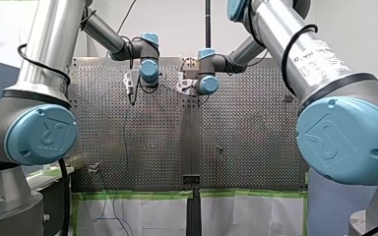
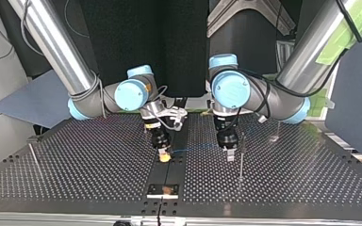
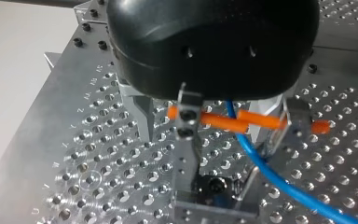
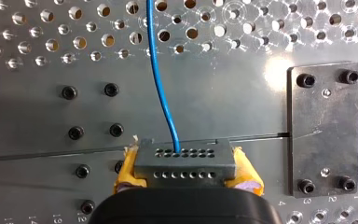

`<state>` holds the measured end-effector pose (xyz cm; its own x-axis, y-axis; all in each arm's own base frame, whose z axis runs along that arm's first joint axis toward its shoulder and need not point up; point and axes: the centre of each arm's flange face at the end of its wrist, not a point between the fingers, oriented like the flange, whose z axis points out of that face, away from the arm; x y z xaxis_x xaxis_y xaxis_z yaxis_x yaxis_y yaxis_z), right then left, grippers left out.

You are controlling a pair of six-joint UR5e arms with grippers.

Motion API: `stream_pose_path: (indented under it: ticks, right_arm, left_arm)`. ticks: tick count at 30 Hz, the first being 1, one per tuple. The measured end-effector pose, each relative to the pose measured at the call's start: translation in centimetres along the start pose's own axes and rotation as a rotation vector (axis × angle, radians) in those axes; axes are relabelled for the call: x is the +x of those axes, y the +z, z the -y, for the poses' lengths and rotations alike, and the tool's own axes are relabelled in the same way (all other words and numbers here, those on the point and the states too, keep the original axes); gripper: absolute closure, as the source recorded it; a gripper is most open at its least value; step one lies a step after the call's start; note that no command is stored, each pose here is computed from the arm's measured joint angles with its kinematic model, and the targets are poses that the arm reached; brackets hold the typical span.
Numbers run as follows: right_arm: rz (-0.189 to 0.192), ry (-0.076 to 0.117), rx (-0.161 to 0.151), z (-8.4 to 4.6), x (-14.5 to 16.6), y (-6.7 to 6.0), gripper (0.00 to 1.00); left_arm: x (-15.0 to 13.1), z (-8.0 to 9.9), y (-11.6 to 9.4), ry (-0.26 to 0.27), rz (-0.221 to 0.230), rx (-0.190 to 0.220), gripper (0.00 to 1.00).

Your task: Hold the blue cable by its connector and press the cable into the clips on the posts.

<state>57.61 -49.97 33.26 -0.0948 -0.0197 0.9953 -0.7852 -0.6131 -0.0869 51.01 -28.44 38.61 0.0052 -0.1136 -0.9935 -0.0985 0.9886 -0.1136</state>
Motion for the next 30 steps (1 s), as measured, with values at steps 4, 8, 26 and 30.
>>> stream_pose_path:
  ticks: [4, 8, 26, 30]
  right_arm:
    - [0.001, 0.0, 0.0, 0.0, 0.0, 0.0, 1.0]
    - [0.001, 0.0, -0.001, 0.0, 0.0, 0.0, 1.0]
    - [0.029, -0.004, -0.006, -0.4, -0.2, -0.2, 1.0]
    - [0.063, -0.013, -0.013, -0.6, -1.0, -0.7, 1.0]
  left_arm:
    - [0.0, 0.3, -0.3, 0.025, 0.0, 0.001, 0.7]
    - [0.1, 0.6, -0.5, 0.041, 0.0, -0.001, 1.0]
    - [0.5, 0.9, -1.2, 0.065, -0.018, -0.024, 1.0]
    - [2.0, 1.6, -1.2, 0.072, -0.041, -0.016, 1.0]
